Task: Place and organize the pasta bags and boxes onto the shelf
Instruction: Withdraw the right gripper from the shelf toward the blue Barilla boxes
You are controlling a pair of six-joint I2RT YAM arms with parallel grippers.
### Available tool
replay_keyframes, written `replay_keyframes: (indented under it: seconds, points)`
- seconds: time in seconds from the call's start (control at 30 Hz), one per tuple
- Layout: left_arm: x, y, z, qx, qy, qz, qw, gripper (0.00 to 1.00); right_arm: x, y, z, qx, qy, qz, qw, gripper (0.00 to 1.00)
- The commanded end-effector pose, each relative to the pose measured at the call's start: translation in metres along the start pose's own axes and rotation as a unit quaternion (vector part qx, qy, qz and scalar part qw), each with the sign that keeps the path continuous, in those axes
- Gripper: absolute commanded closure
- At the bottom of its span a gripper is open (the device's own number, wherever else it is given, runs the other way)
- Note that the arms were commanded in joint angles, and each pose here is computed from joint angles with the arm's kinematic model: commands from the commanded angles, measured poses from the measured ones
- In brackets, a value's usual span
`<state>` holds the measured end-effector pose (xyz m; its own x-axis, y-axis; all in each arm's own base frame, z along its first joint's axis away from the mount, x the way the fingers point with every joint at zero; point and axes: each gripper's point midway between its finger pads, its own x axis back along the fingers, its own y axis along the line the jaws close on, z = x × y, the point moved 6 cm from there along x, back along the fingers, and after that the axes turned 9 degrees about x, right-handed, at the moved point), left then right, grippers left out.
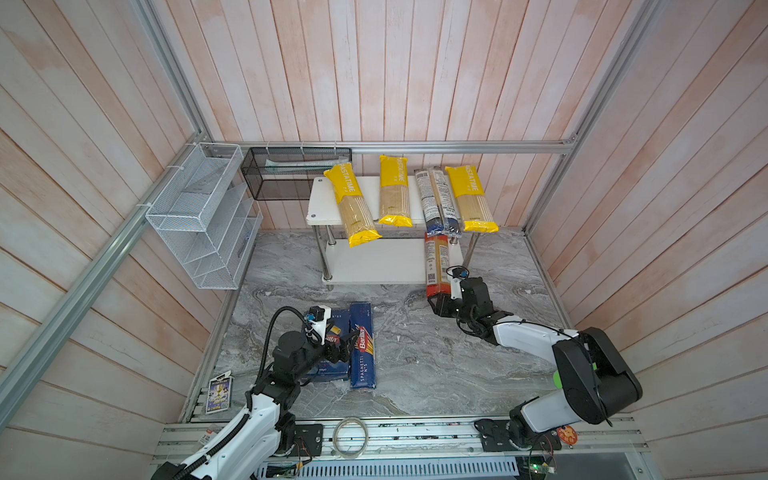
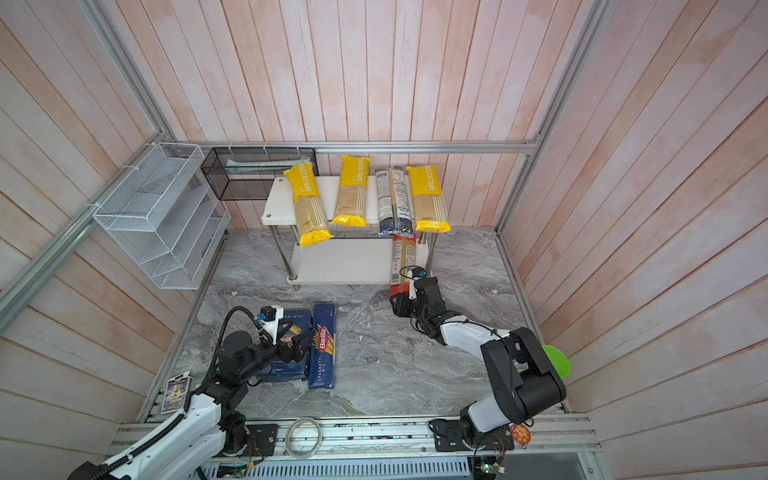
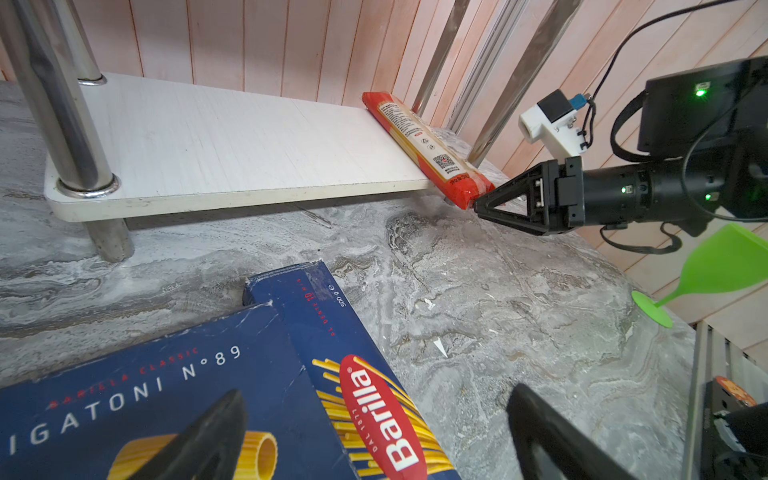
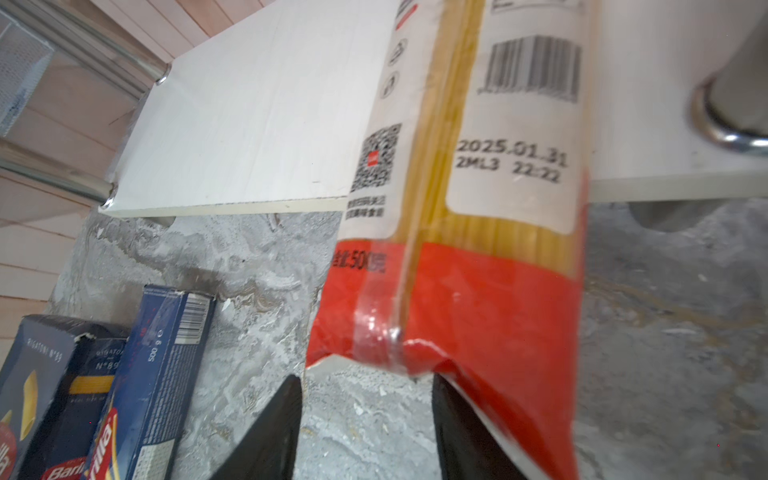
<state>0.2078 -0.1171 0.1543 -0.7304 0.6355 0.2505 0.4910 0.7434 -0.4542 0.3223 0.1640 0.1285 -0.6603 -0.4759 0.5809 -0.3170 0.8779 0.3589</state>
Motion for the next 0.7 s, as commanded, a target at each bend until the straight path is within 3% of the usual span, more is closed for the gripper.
replay_keyframes:
  seconds: [0.0,0.33,0.67]
  points:
    - [0.000,-0.005,-0.012,-0.013,-0.020,0.002,1.000,0.01,0.007,0.004,-0.017,0.011,-0.015,0.000,1.000,0.47]
    - [0.001,-0.005,-0.013,-0.012,-0.021,0.001,1.000,0.00,0.034,0.019,0.007,0.005,0.008,-0.021,1.000,0.47]
    - [0.002,-0.001,-0.018,0.004,-0.015,-0.028,1.000,0.00,0.066,0.091,0.041,0.069,0.045,-0.063,0.995,0.46]
